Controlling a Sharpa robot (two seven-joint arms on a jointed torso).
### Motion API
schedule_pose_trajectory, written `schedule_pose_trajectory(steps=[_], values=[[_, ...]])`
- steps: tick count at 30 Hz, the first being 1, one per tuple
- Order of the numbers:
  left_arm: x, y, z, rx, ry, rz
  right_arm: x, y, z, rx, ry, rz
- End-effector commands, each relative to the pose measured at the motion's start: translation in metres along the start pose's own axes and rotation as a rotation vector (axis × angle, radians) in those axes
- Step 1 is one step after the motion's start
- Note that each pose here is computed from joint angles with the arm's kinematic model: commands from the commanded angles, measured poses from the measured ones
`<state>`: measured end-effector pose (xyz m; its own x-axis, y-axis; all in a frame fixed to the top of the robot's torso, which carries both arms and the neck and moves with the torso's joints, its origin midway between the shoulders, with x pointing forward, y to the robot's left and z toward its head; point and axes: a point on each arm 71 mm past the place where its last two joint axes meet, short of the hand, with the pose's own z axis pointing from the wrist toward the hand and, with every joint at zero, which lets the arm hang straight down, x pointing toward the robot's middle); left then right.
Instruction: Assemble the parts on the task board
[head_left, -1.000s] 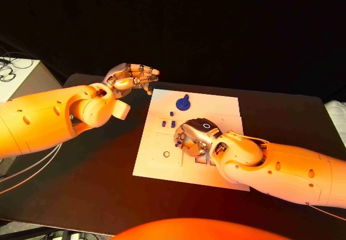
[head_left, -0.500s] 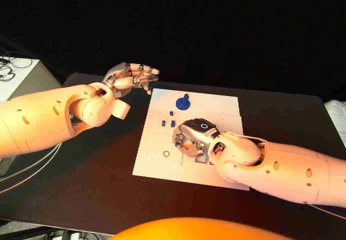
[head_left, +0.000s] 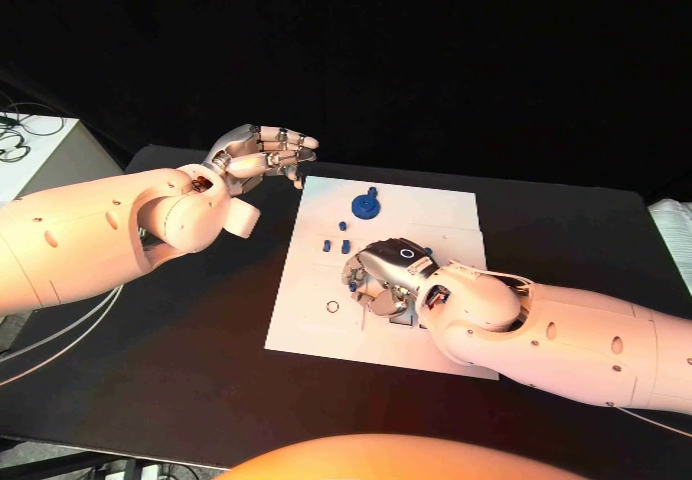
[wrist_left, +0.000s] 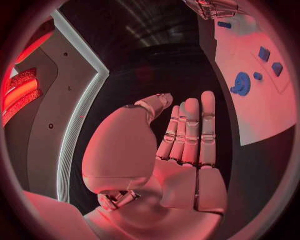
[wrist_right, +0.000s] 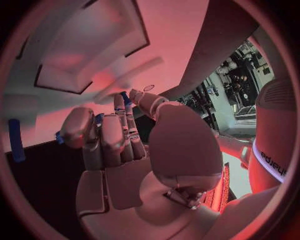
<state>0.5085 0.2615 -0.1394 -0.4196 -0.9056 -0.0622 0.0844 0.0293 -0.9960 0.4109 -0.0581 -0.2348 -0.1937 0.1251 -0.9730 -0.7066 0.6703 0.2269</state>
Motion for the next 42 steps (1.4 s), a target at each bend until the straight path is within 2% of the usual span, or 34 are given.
schedule_pose_trajectory(steps=[1,12,16,24,30,36,39,42], values=[[0.0012,-0.0007,0.0003,0.002,0.007,-0.007,0.007,0.000,-0.002,-0.006,0.030,0.002],[0.0016,-0.0001,0.0007,-0.004,0.014,-0.009,0.003,-0.002,-0.004,0.002,-0.018,0.011],[0.0015,0.0001,0.0008,-0.006,0.014,-0.010,0.000,-0.003,-0.007,0.002,-0.053,0.019],[0.0013,0.0001,0.0003,-0.007,0.015,-0.012,-0.011,-0.015,-0.025,0.020,-0.126,0.093],[0.0013,0.0000,-0.0002,-0.007,0.015,-0.014,-0.037,-0.038,-0.041,0.076,-0.109,0.169],[0.0018,0.0000,0.0000,-0.007,0.017,-0.015,-0.066,-0.071,-0.055,0.117,-0.116,0.148],[0.0020,0.0001,0.0002,-0.007,0.018,-0.015,-0.073,-0.085,-0.060,0.137,-0.102,0.110],[0.0026,0.0003,0.0007,-0.007,0.020,-0.016,-0.074,-0.098,-0.063,0.163,-0.057,0.065]])
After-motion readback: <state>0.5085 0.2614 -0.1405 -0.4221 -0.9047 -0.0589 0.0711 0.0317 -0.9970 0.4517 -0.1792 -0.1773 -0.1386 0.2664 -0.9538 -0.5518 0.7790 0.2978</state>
